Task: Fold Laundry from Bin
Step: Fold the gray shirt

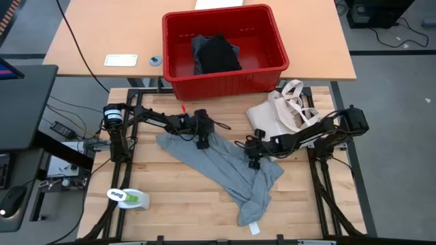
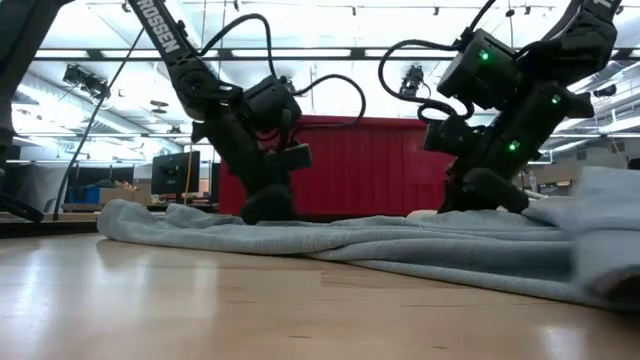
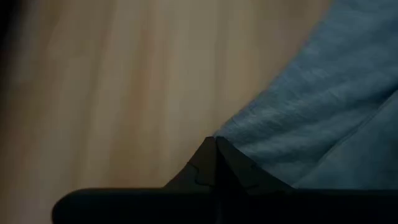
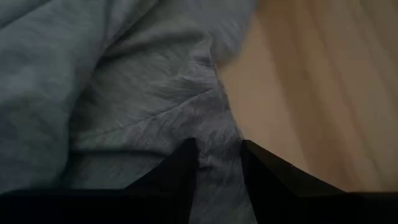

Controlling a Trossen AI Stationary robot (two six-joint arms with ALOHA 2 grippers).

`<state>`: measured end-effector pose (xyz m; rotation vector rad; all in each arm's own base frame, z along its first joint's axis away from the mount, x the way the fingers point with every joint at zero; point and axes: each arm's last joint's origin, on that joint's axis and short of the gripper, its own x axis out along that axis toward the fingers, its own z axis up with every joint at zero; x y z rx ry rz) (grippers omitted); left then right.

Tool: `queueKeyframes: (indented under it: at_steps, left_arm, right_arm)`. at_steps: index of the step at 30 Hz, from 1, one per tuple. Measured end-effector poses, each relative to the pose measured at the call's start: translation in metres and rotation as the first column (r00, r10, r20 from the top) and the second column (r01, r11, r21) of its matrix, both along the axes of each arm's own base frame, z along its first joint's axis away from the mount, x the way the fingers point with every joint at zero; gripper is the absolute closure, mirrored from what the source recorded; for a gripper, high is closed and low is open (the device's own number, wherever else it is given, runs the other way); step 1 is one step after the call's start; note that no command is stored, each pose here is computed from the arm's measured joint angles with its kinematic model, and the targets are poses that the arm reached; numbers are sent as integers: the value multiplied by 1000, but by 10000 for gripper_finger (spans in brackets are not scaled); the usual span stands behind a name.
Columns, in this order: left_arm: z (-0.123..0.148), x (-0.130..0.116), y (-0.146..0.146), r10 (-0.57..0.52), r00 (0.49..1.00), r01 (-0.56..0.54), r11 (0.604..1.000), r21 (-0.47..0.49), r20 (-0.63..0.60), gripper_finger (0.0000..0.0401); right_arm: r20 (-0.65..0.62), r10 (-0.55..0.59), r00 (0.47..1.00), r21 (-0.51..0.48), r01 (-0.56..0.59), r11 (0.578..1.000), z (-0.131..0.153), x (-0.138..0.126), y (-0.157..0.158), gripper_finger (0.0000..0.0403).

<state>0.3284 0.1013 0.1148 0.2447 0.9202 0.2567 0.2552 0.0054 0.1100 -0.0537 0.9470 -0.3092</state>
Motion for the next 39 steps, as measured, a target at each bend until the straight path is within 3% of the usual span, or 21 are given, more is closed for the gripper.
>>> queueKeyframes:
  at_steps: [5,15,19,22,25,28,39]
  left_arm:
    - [2,-6,9,135,990,-126,980,157,-45,391]
    - [8,-7,8,126,989,-99,956,276,-83,392]
    - [22,-6,3,115,991,-86,936,343,-67,392]
    - [35,-4,-6,61,997,-44,930,365,-36,392]
    - [44,-3,-16,-59,998,66,943,327,-32,392]
    - [42,-6,-21,-150,985,170,940,296,-88,392]
    - [35,-25,-13,-111,935,182,965,188,-336,392]
  right_arm:
    - [-23,-136,990,-64,134,989,1,-8,-4,265]
    - [41,-154,987,-70,156,985,22,-14,-4,265]
    - [90,-104,991,-51,108,993,36,-15,-3,265]
    - [128,38,991,32,-42,999,45,-14,4,265]
    - [188,156,970,99,-177,979,50,-11,11,265]
    - [200,203,958,104,-227,968,49,-8,16,265]
    - [172,124,977,96,-142,985,33,-11,15,265]
